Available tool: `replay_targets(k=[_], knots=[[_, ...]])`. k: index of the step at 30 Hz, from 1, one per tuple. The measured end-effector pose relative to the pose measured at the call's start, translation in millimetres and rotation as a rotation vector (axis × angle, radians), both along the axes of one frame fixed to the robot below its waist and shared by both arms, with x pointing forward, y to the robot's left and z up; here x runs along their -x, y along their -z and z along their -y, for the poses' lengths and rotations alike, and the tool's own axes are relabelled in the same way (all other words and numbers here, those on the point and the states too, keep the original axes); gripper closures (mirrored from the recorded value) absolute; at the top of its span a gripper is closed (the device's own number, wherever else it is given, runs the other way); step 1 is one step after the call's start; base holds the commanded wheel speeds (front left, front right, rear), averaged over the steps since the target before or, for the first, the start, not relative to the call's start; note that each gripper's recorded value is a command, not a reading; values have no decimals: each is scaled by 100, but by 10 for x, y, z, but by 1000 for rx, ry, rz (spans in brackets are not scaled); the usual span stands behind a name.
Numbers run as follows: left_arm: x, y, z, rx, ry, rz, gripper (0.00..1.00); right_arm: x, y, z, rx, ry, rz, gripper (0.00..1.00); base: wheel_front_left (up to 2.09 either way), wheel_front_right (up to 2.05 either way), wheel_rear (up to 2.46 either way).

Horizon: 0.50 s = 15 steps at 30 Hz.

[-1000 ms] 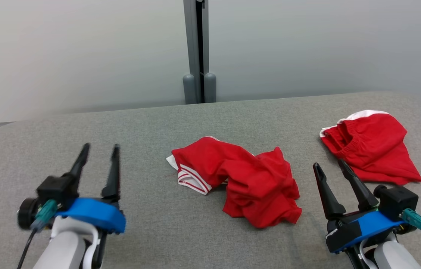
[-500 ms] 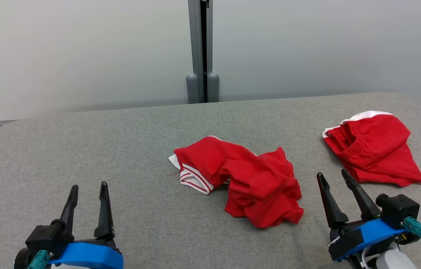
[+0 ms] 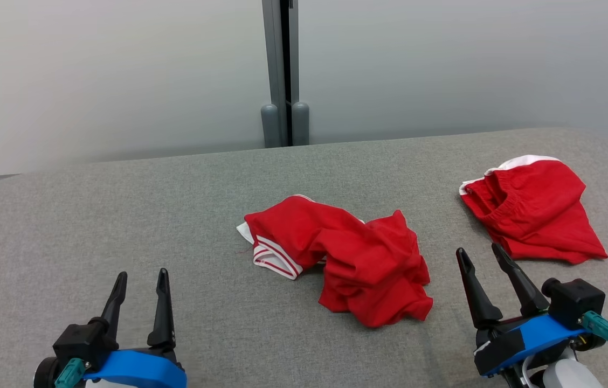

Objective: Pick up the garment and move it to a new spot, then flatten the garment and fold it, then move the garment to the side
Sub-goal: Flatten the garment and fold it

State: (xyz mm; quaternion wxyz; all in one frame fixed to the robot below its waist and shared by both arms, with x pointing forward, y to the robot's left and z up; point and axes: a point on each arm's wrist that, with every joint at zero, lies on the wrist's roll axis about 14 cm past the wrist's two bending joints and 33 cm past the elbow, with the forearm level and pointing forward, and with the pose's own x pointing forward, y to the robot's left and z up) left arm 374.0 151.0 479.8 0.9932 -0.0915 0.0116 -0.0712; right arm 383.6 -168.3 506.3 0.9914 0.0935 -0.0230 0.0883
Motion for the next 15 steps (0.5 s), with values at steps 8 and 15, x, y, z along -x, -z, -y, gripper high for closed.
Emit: replay_targets(k=[8, 15], knots=[[-69, 193, 211, 3, 79, -100, 0, -6, 16, 18, 0, 5, -5, 0, 0, 0, 0], [-284, 591, 589, -30, 222, -369, 0, -59, 30, 216, 1, 60, -10, 0, 0, 0, 0]])
